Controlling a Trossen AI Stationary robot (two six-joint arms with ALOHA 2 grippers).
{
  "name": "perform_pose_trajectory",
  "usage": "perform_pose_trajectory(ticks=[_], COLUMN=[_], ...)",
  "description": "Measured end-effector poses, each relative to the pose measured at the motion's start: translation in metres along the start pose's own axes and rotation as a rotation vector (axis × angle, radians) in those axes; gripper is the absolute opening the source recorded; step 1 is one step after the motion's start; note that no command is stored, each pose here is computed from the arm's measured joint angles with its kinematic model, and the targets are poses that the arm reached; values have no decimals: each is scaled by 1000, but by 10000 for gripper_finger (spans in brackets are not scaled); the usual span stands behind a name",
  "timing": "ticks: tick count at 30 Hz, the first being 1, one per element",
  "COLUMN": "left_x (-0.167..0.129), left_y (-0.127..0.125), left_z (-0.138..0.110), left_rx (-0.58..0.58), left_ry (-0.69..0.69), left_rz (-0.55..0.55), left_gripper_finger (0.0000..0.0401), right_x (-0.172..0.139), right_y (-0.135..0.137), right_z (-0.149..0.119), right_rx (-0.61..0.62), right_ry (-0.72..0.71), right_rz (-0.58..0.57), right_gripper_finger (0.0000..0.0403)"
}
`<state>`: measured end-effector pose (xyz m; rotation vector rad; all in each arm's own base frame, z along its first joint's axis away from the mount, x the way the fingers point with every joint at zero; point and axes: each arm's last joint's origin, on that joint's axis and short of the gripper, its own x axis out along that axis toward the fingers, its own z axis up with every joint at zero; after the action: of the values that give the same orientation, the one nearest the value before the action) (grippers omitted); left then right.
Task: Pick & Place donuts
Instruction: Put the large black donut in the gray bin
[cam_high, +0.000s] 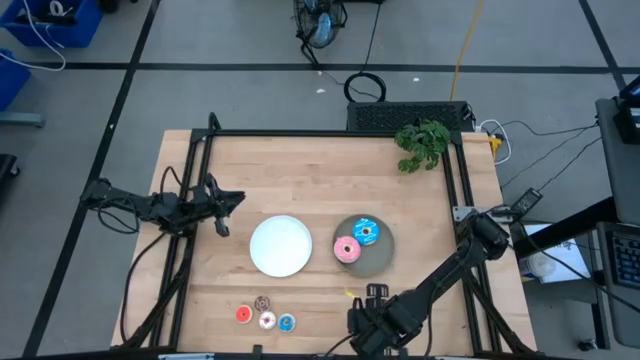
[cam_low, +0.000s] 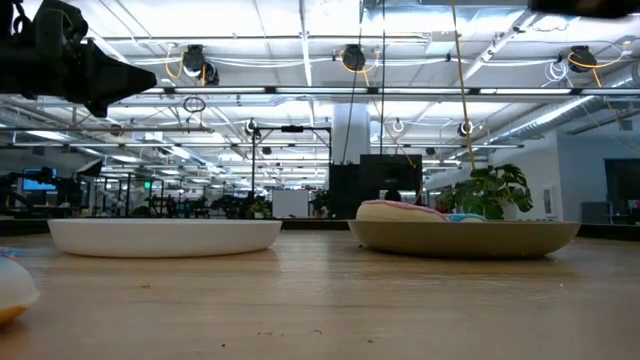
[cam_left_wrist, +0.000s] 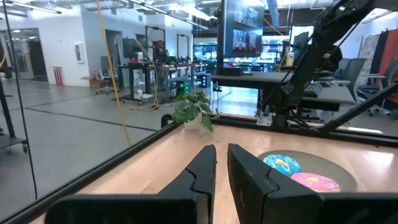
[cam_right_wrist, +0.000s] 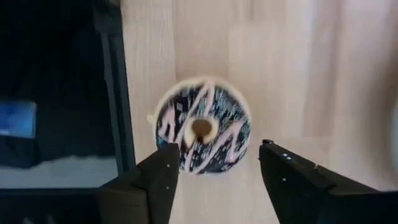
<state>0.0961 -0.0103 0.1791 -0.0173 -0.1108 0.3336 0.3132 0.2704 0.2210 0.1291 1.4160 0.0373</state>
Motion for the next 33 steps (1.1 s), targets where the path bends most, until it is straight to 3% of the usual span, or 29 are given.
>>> perform_pose_trajectory(ticks=[8,17,33], left_x=[0,0,0], left_y=[0,0,0], left_z=[0,0,0], left_rx=[1,-15,1], left_ry=[0,1,1], left_rz=[1,-8,-9], left_gripper_finger=[49,49,49], right_x=[24,32,74], right_y=[-11,-16,-33], right_z=[-2,-2,-17], right_rx=[47,31,15], right_ry=[41,22,7], right_rz=[29,0,18], right_gripper_finger=[234,235,235])
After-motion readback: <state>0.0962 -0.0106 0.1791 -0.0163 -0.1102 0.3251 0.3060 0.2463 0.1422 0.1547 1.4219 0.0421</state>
